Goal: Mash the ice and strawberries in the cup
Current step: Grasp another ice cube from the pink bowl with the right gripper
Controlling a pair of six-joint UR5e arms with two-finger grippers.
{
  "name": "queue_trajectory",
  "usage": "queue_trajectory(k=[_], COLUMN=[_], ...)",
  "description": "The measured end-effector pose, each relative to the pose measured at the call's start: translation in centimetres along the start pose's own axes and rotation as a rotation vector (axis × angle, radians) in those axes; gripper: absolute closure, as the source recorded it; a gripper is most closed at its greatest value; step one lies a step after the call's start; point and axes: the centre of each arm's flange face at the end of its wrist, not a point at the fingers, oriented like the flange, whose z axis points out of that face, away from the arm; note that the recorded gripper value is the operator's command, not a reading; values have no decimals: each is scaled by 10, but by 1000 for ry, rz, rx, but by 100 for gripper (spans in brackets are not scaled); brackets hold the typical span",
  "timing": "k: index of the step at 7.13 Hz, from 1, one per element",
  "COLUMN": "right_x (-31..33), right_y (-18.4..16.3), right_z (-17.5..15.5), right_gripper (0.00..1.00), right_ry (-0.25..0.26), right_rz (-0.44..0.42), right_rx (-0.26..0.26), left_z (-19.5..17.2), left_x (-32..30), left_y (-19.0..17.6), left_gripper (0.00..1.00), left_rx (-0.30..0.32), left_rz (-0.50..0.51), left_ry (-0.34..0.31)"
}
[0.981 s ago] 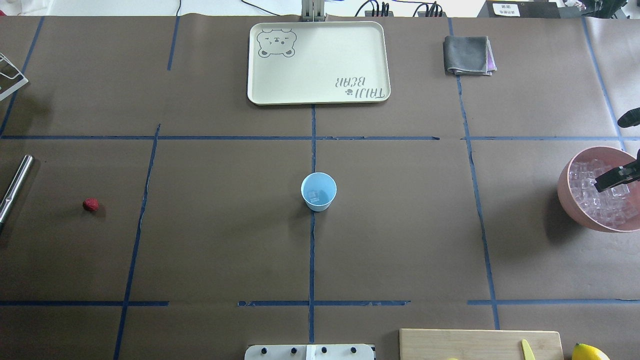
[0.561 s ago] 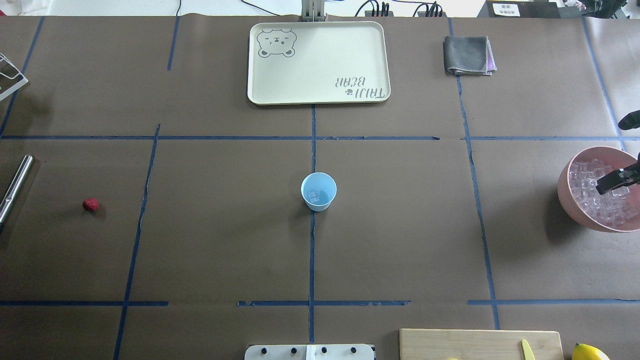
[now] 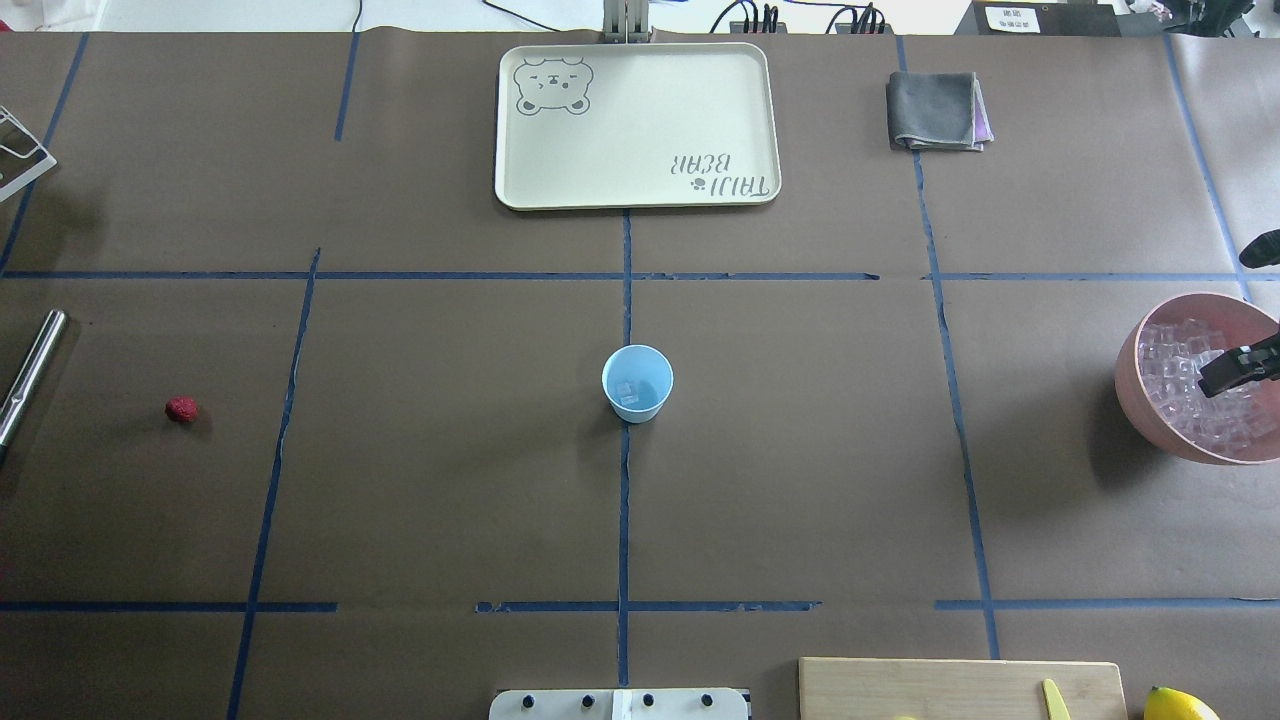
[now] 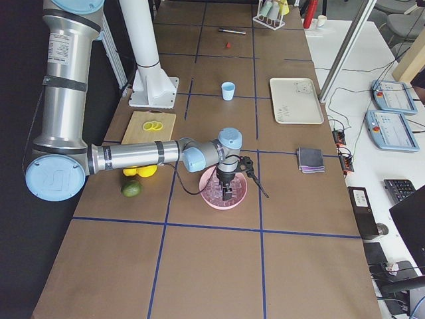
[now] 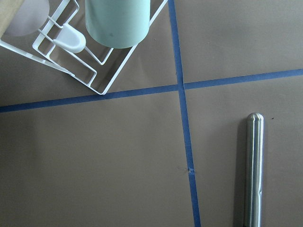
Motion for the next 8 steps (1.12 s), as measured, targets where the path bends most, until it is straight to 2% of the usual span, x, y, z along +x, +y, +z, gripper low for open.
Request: queue_trajectory(k=[1,2,3,6,8], right_x=[1,2,3,2,-5], right_y=[1,1,2,2,2], right_z=[1,3,4,3,-4], right_gripper=[43,75,99,100,100], right_ry=[-2,-2,-1,-5,-41], right_rz=[1,2,3,-5,-13], right_rx=[-4,-8,-10,-6,-2], left_z=[0,0,0,1,2], left_x=[0,0,0,-1,-1], left_y=[0,0,0,0,0], left_gripper=[0,0,0,0,0], left_rx=[0,0,-1,-2,-3], left_rz=[0,0,-1,-2,-3], left_ry=[0,0,0,1,1])
